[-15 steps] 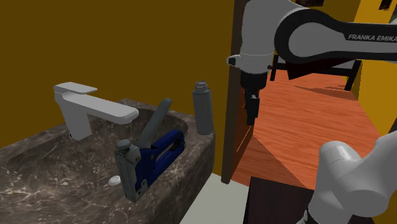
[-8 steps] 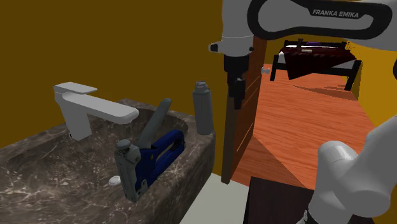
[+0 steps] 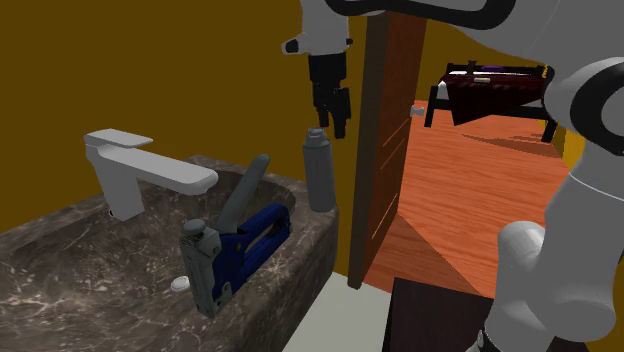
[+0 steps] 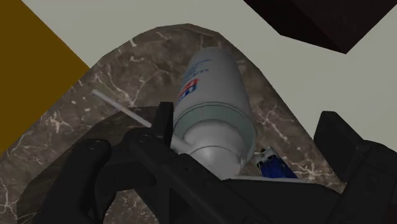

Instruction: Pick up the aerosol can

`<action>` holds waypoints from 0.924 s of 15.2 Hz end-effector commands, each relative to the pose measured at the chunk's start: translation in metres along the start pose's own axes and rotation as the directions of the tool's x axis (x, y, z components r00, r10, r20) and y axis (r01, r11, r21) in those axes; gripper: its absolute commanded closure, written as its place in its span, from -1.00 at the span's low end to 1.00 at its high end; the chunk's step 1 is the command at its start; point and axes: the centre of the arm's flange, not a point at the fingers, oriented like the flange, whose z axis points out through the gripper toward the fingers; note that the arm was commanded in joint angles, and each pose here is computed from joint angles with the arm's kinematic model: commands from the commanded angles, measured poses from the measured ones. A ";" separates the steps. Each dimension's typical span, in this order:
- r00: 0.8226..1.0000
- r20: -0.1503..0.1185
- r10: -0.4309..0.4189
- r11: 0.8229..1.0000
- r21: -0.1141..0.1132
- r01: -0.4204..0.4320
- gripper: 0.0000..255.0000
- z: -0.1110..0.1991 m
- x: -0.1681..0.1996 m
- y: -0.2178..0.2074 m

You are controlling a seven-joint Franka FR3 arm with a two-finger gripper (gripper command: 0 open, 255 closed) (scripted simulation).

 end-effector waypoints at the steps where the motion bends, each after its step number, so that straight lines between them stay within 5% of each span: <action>1: 0.997 0.005 -0.080 0.997 0.016 0.080 -1.00 -0.014 0.019 0.015; 11: 0.994 0.006 -0.106 0.994 0.022 0.105 -1.00 0.021 0.029 0.020; 12: 0.994 0.006 -0.106 0.994 0.022 0.105 1.00 0.022 0.029 0.020; 14: 0.994 0.006 -0.106 0.994 0.022 0.105 1.00 0.022 0.030 0.020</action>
